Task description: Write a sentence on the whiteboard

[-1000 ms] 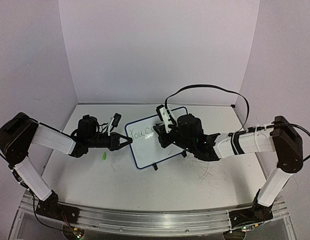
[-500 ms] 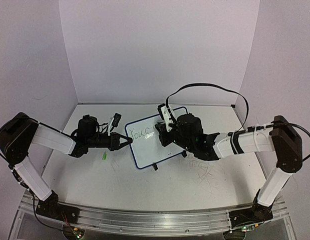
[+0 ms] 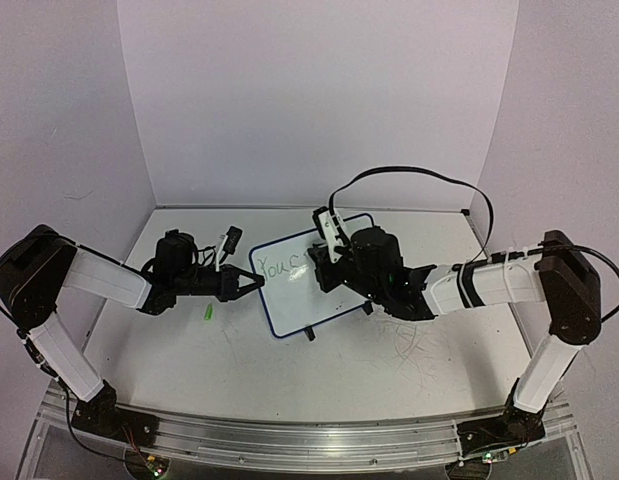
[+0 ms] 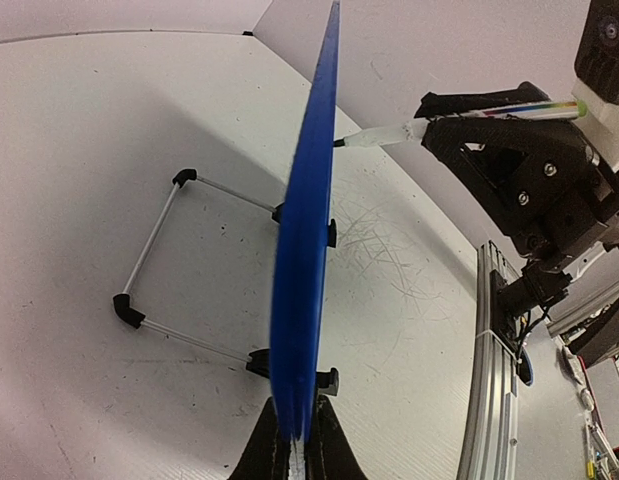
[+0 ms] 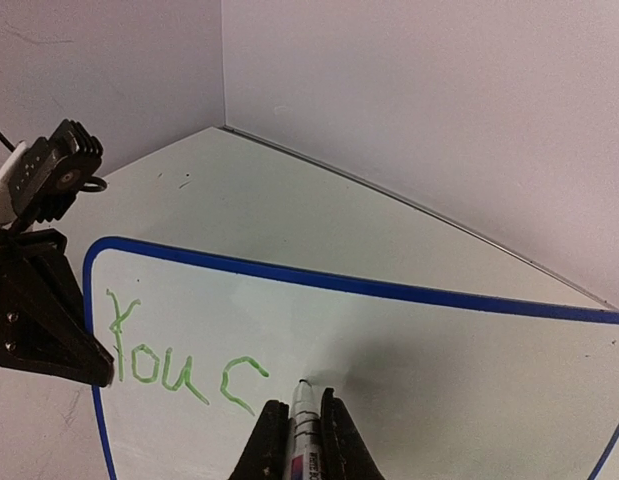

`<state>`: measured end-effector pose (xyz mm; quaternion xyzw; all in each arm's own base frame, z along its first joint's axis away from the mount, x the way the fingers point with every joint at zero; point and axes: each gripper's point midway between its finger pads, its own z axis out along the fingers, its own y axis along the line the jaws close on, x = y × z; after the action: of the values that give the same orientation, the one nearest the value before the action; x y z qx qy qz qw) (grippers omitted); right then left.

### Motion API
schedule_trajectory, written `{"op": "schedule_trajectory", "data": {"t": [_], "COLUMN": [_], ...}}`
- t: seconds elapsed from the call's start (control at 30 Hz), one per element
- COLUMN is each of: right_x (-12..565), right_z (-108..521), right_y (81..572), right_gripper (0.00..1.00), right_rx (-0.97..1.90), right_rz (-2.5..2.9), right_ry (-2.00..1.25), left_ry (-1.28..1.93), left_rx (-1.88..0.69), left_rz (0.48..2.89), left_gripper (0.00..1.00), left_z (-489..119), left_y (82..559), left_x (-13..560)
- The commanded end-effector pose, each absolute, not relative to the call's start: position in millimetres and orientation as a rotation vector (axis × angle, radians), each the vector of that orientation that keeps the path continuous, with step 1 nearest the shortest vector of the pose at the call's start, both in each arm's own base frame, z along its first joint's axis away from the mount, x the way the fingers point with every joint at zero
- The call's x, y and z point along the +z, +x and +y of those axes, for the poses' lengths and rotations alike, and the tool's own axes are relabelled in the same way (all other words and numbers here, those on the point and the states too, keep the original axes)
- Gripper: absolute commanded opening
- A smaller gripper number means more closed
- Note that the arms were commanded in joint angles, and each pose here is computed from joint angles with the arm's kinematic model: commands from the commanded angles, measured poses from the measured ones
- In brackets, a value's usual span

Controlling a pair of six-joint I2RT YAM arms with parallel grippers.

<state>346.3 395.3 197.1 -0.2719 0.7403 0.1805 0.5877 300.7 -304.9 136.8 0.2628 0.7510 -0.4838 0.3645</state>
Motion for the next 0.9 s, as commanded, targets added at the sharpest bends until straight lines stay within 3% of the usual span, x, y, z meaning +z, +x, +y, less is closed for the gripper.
{"op": "schedule_trajectory", "data": {"t": [0.0,0.87], "right_x": [208.9,178.0], "right_z": [405.1,400.3], "right_y": [351.7,338.8], "right_gripper": [0.0,0.0], "right_rx": [0.448,0.439], "right_rz": [1.691,1.771], "right_ry": [-0.629,-0.689], "left_ry": [0.696,0.699], "left_rx": [-1.181,-1.179], "left_rz": [1.949,1.948], "left_gripper": [0.0,0.0], "left_z": [-302.6,-302.2], "left_y": [306.5,305.6], "left_x": [132.1,132.2]}}
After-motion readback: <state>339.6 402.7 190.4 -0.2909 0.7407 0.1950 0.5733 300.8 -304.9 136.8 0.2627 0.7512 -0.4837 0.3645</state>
